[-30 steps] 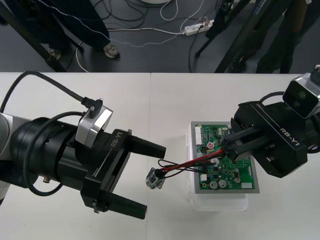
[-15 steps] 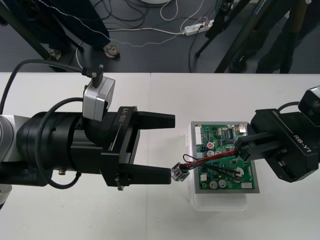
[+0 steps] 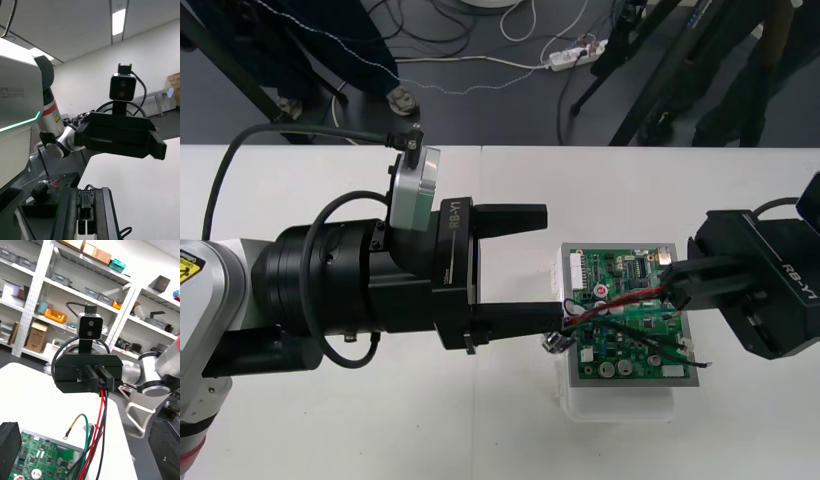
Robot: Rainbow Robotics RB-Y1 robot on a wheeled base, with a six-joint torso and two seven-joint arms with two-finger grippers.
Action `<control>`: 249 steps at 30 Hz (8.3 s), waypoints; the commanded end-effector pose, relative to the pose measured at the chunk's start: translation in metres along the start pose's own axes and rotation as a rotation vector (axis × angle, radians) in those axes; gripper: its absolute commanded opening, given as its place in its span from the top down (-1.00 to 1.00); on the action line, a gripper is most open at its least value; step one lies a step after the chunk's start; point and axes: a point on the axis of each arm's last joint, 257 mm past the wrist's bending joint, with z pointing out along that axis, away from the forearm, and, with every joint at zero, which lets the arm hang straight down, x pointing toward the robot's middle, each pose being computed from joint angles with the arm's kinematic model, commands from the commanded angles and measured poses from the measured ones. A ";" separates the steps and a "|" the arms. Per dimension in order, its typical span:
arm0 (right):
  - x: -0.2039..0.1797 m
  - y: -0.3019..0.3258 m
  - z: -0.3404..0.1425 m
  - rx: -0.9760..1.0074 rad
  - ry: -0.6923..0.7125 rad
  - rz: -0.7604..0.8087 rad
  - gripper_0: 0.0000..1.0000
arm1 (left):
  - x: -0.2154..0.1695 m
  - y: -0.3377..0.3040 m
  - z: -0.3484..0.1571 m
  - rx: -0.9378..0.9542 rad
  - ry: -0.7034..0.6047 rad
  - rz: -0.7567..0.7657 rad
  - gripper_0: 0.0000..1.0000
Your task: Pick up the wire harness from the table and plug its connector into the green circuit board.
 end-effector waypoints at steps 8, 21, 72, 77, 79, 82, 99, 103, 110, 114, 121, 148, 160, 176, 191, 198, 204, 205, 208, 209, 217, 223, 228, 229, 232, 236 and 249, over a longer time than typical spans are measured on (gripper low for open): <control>-0.015 -0.032 0.023 0.147 0.018 -0.073 1.00 | -0.023 -0.007 0.037 -0.011 -0.068 0.178 -1.00; -0.015 -0.035 0.039 0.165 0.020 -0.076 1.00 | -0.021 -0.011 0.057 -0.020 -0.079 0.208 -1.00; -0.001 -0.027 0.036 0.166 0.027 -0.001 1.00 | -0.001 -0.005 0.032 -0.043 -0.041 0.158 -0.84; -0.003 -0.024 0.040 0.156 0.022 0.006 1.00 | 0.001 -0.005 0.030 -0.042 -0.033 0.158 -0.83; -0.004 -0.023 0.041 0.152 0.019 0.009 1.00 | 0.002 -0.005 0.030 -0.044 -0.032 0.156 -0.82; -0.003 -0.023 0.041 0.154 0.020 0.015 1.00 | 0.002 -0.005 0.030 -0.042 -0.032 0.156 -0.80; -0.005 -0.023 0.041 0.153 0.014 0.022 1.00 | 0.002 -0.006 0.031 -0.041 -0.032 0.165 0.25; -0.004 -0.023 0.041 0.152 0.016 0.020 1.00 | 0.002 -0.007 0.032 -0.038 -0.033 0.165 0.29; -0.004 -0.024 0.042 0.152 0.015 0.018 1.00 | 0.000 -0.009 0.035 -0.027 -0.037 0.165 0.45; -0.008 -0.025 0.045 0.146 0.003 0.009 1.00 | -0.001 -0.010 0.036 -0.024 -0.040 0.164 0.45; -0.015 -0.025 0.050 0.135 -0.022 -0.006 1.00 | -0.002 -0.009 0.038 -0.024 -0.039 0.173 0.44; -0.014 -0.020 0.050 0.121 -0.021 -0.001 1.00 | -0.003 -0.011 0.040 -0.020 -0.041 0.178 1.00; -0.011 -0.020 0.047 0.123 -0.007 -0.002 -1.00 | -0.011 -0.013 0.042 -0.008 -0.059 0.211 1.00; 0.063 0.004 -0.019 0.129 0.413 0.034 -1.00 | 0.000 -0.009 0.034 -0.017 -0.018 0.286 1.00; 0.077 -0.023 -0.117 0.253 0.899 -0.032 -1.00 | 0.011 0.004 -0.006 -0.006 0.045 0.297 1.00; 0.088 -0.036 -0.150 0.313 1.110 -0.088 -1.00 | 0.030 0.015 -0.031 0.047 0.032 0.311 1.00; 0.092 -0.050 -0.170 0.364 1.246 -0.141 -1.00 | 0.050 0.023 -0.045 0.075 0.028 0.318 1.00; 0.095 -0.051 -0.172 0.367 1.264 -0.144 -1.00 | 0.054 0.024 -0.047 0.078 0.027 0.319 1.00; 0.104 -0.056 -0.180 0.369 1.319 -0.148 -1.00 | 0.064 0.029 -0.052 0.083 0.032 0.332 1.00; 0.108 -0.059 -0.185 0.375 1.352 -0.150 -1.00 | 0.069 0.032 -0.055 0.088 0.034 0.339 1.00; 0.122 -0.069 -0.209 0.402 1.480 -0.162 -1.00 | 0.096 0.045 -0.059 0.108 0.014 0.348 1.00; 0.138 -0.071 -0.223 0.390 1.572 -0.168 -1.00 | 0.122 0.055 -0.061 0.110 -0.011 0.358 1.00; 0.145 -0.074 -0.229 0.393 1.613 -0.181 -1.00 | 0.141 0.065 -0.066 0.103 -0.006 0.388 1.00; 0.146 -0.075 -0.229 0.394 1.613 -0.185 -1.00 | 0.146 0.066 -0.066 0.101 -0.002 0.393 1.00; 0.155 -0.076 -0.225 0.393 1.615 -0.183 -1.00 | 0.153 0.068 -0.067 0.108 0.004 0.406 1.00; 0.166 -0.079 -0.221 0.397 1.630 -0.192 -1.00 | 0.163 0.072 -0.070 0.108 -0.003 0.406 1.00; 0.189 -0.092 -0.197 0.421 1.612 -0.216 -1.00 | 0.176 0.083 -0.057 0.119 -0.022 0.426 1.00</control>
